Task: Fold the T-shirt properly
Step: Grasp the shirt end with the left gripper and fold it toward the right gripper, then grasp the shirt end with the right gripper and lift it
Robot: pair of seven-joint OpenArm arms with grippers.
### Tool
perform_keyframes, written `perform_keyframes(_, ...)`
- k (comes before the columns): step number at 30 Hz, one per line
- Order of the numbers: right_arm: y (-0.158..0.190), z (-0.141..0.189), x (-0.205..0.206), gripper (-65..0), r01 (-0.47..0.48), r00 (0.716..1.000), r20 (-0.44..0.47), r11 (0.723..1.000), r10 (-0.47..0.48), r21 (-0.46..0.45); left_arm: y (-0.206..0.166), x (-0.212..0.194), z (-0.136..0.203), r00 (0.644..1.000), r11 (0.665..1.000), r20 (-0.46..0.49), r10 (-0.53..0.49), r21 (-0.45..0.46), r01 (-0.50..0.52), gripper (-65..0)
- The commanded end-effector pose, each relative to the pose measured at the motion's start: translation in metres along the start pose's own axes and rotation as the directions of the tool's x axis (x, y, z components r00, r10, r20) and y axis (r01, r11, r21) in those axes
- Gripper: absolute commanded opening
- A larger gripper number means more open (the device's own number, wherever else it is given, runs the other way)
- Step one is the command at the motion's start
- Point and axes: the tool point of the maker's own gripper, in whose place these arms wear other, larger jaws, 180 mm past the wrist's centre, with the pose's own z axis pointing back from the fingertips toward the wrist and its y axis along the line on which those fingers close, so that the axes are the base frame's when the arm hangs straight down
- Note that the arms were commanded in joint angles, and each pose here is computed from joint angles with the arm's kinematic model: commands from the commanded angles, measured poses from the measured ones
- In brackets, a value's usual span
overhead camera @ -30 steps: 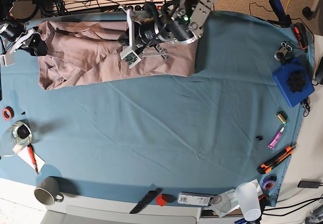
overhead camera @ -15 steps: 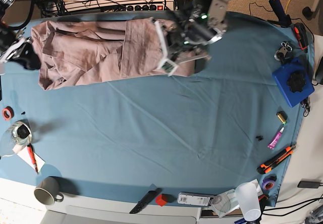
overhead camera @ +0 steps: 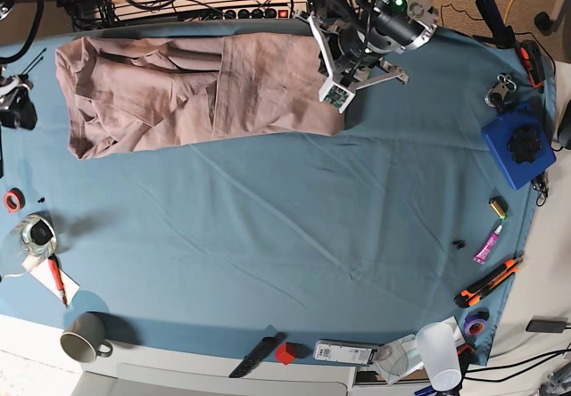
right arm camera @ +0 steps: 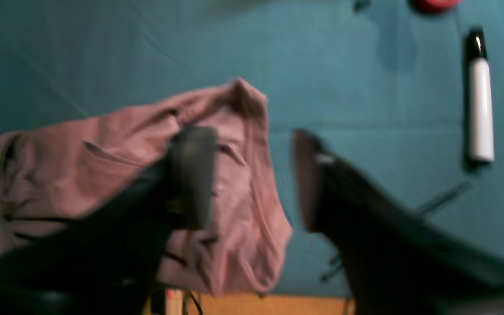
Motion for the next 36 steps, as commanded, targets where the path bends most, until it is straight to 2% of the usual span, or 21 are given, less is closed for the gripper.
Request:
perform_keyframes(1,-0.003,0.006,0.013,-28.8,-0.036,0.999,0.025,0.999,0.036,-0.014,-0.003,0.008,0.004,0.999,1.000,0.036,0.003,-0.009,-0.002,-65.0)
perform_keyframes(6,-0.017,0.005,0.003,-28.6,-0.030,0.999,-0.017,0.996,0.029,-0.078,-0.005,0.005,0.004,0.999,1.000,0.033,0.009,-0.014,-0.008,-65.0)
perform_keyframes(8,-0.026,0.001,0.006,-28.6,0.004,1.000,0.031,0.996,-0.001,-0.093,-0.005,0.004,0.004,0.999,1.000,0.031,0.009,-0.015,-0.008,-65.0)
perform_keyframes(10,-0.035,-0.006,-0.003,-28.6,0.066,0.998,0.020,0.994,-0.065,-0.087,-0.005,0.004,0.004,0.999,1.000,0.031,0.009,-0.014,-0.008,-65.0)
perform_keyframes(13,-0.036,-0.027,-0.028,-28.6,0.181,0.982,-0.046,0.983,-0.182,-0.018,-0.005,0.004,0.004,0.999,1.000,0.031,0.009,-0.014,-0.009,-65.0)
perform_keyframes(16,-0.018,-0.053,-0.052,-28.6,0.277,0.956,-0.129,0.957,-0.264,0.091,-0.005,0.005,0.004,0.999,1.000,0.032,0.009,-0.014,-0.009,-65.0)
perform_keyframes(20,0.007,-0.085,-0.083,-28.6,0.340,0.919,-0.268,0.926,-0.289,0.165,-0.005,0.004,0.004,0.999,1.000,0.031,0.009,-0.014,-0.009,-65.0)
perform_keyframes(23,0.025,-0.097,-0.098,-28.6,0.357,0.901,-0.334,0.911,-0.277,0.207,-0.005,0.004,0.004,0.999,1.000,0.031,0.009,-0.014,-0.009,-65.0)
perform_keyframes(27,0.041,-0.103,-0.098,-28.6,0.371,0.899,-0.339,0.892,-0.276,0.258,-0.005,0.004,0.004,0.999,1.000,0.032,0.009,-0.014,-0.008,-65.0)
perform_keyframes(31,0.058,-0.105,-0.088,-28.6,0.416,0.899,-0.293,0.845,-0.326,0.337,-0.005,0.007,0.004,0.999,1.000,0.045,0.009,-0.014,-0.008,-65.0)
perform_keyframes(36,0.074,-0.111,-0.095,-29.4,0.449,0.886,-0.296,0.816,-0.356,0.364,-0.005,0.008,0.004,0.999,1.000,0.050,0.008,-0.015,-0.007,-65.0)
